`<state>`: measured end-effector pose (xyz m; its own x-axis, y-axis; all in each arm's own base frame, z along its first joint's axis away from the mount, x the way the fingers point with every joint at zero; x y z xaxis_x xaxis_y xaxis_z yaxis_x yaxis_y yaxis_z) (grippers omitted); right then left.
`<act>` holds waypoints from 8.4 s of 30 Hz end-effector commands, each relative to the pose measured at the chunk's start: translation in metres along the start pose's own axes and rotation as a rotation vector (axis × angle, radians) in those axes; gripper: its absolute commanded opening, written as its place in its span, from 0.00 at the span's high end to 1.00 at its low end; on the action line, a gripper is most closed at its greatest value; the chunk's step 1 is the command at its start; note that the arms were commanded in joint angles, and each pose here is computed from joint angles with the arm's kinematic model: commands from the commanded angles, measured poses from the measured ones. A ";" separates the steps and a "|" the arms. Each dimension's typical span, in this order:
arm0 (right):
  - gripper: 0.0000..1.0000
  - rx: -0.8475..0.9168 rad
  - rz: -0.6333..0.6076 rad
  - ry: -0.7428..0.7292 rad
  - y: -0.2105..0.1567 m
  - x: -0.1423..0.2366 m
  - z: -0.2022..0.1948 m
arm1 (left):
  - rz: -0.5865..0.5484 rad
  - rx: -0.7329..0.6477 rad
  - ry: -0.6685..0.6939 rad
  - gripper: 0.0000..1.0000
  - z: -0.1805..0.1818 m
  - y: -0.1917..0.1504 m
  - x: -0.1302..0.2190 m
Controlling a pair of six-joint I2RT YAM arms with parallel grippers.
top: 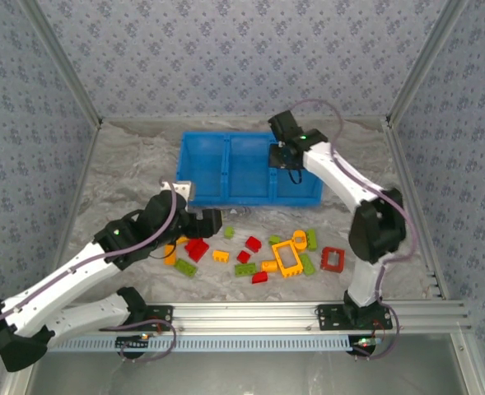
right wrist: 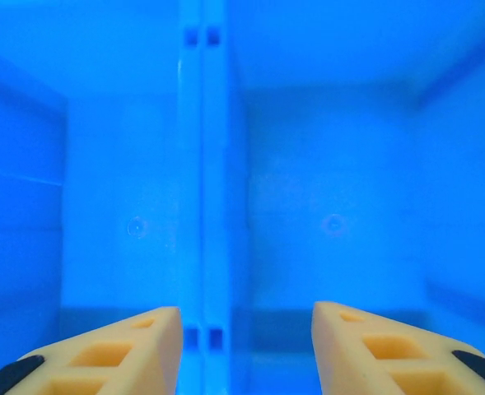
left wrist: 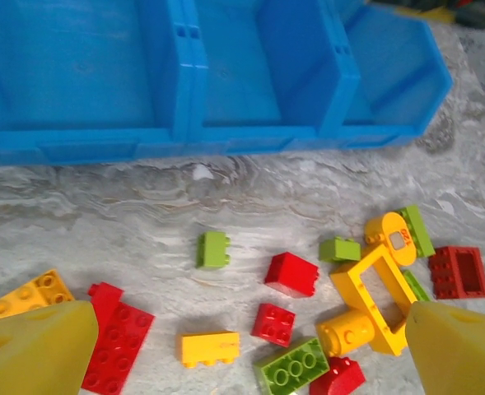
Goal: Sort the legos into containers by color
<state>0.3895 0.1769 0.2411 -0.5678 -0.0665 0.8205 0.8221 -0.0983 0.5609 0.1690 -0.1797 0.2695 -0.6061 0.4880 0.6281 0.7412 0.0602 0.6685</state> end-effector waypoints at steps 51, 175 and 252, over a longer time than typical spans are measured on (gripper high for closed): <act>0.85 -0.262 0.359 -0.259 -0.248 0.016 -0.135 | 0.124 -0.180 -0.444 0.09 -0.126 -0.058 -0.051; 0.85 0.121 0.175 -0.051 0.046 -0.121 -0.037 | -0.133 -0.007 -0.198 0.08 -0.073 0.085 -0.052; 0.89 0.232 0.024 0.148 -0.072 0.048 0.100 | -0.156 0.073 -0.141 0.10 -0.023 0.069 0.015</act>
<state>0.2771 0.2745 0.2685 -0.5654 -0.2395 0.7892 0.7975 0.0854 0.5973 0.1955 -0.1898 0.3219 -0.6889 0.5629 0.4568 0.6674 0.2464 0.7028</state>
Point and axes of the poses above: each hand's point on the last joint's axis, 136 mm out from that joint toward the fingers, its own x axis back along the fingers, its own z axis along the line the jaws close on, y = z × x, the point moved 6 cm from there along x, back along the fingers, and after that the axes turned 1 degree about -x, right-handed, at the moved point
